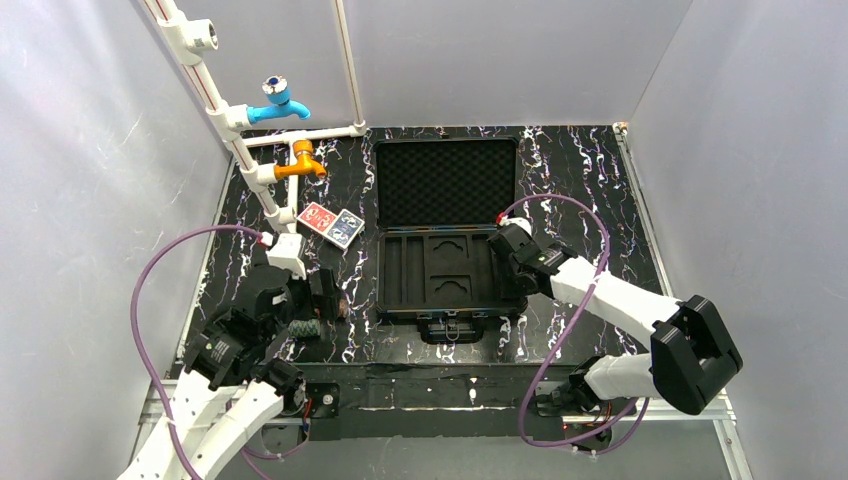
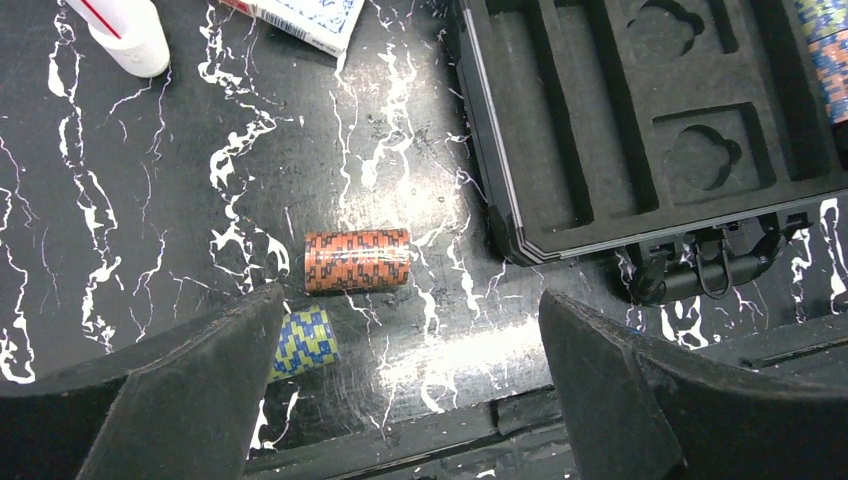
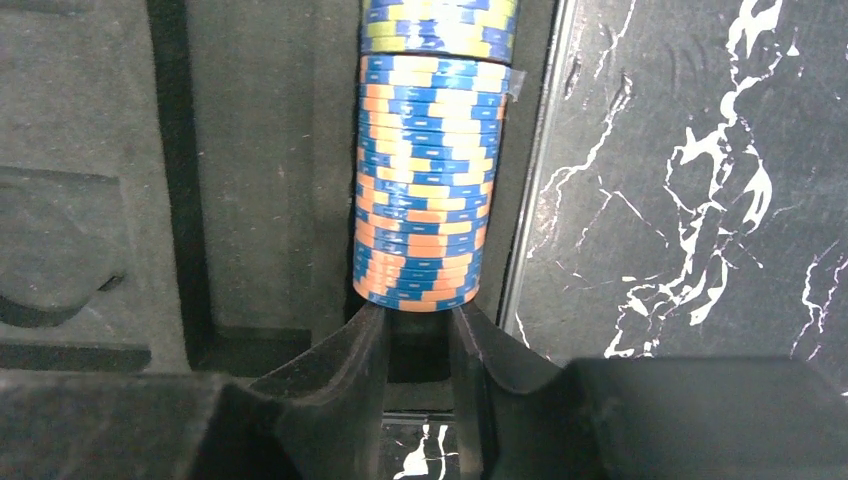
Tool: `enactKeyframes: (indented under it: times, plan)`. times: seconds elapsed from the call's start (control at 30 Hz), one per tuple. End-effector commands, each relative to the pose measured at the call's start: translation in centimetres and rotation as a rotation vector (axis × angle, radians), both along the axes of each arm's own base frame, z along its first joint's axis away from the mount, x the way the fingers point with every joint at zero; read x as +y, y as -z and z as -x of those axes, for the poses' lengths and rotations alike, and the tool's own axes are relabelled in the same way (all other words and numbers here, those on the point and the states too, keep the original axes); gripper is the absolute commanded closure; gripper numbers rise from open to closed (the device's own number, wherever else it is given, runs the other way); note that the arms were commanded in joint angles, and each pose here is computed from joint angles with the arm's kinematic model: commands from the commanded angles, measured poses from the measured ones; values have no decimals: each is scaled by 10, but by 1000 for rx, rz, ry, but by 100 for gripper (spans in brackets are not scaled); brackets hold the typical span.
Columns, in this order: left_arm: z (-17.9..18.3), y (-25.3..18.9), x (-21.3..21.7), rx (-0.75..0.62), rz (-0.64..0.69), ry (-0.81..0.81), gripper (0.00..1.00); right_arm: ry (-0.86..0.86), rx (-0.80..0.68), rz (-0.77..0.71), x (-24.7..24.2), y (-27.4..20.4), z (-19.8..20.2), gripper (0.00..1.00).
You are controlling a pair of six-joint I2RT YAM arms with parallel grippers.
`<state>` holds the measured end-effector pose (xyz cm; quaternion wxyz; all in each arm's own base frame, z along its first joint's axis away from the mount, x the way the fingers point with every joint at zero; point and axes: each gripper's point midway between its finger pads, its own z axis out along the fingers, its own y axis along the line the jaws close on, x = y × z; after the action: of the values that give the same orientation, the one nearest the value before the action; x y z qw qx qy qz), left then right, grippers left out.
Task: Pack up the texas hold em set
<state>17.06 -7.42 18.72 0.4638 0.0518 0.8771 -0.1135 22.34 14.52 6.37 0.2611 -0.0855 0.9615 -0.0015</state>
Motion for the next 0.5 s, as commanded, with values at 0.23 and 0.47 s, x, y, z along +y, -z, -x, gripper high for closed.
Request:
enactKeyframes:
  times: [0.23, 0.47]
  plan:
    - [-10, 10, 21, 91, -105, -152, 1, -17, -197, -139, 19, -55, -26, 35]
    - [-10, 16, 29, 184, -138, -252, 1, -28, -259, -194, 29, -82, -36, 5]
